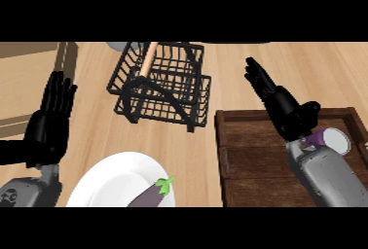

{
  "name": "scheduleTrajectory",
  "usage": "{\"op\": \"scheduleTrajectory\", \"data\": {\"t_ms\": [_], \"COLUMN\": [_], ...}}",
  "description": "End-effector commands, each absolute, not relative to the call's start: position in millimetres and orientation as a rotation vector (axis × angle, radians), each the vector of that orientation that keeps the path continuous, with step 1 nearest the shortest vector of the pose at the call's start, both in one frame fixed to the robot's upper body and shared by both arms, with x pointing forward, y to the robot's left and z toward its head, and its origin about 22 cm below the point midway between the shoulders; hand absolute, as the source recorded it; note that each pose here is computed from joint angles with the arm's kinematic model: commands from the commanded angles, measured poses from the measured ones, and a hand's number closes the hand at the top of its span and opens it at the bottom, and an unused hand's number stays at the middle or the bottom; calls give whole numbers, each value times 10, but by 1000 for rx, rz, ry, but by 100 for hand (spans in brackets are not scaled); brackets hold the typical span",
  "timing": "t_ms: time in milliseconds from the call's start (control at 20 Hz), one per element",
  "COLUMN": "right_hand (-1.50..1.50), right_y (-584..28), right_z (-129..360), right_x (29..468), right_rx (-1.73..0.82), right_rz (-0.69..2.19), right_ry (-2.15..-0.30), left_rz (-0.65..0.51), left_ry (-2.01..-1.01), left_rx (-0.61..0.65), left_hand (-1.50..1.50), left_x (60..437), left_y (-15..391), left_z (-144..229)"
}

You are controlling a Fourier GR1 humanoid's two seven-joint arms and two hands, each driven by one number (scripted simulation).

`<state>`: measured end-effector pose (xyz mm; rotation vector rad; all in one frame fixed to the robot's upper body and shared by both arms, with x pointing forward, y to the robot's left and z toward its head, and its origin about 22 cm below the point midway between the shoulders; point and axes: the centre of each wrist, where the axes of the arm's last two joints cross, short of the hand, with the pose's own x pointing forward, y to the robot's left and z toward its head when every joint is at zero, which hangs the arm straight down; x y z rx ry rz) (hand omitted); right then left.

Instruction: Pick the can from the tray and place it in the tiered basket

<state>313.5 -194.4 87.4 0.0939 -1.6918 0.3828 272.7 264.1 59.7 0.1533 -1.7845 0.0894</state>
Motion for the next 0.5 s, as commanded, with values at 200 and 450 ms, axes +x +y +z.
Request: {"op": "scheduleTrajectory", "data": {"t_ms": [200, 450], "right_hand": [-150, -150], "right_y": [-2414, -2348], "right_z": [865, 377], "right_x": [3280, 3175], "right_rx": [2, -44], "right_rz": [191, 40], "right_ry": [-1598, -1595], "left_rz": [-169, -238], "left_ry": [-1615, -1529], "left_rx": [49, -75], "left_hand": [0, 0], "left_x": [2681, 2488], "left_y": [2510, 2364], "left_z": [173, -112]}}
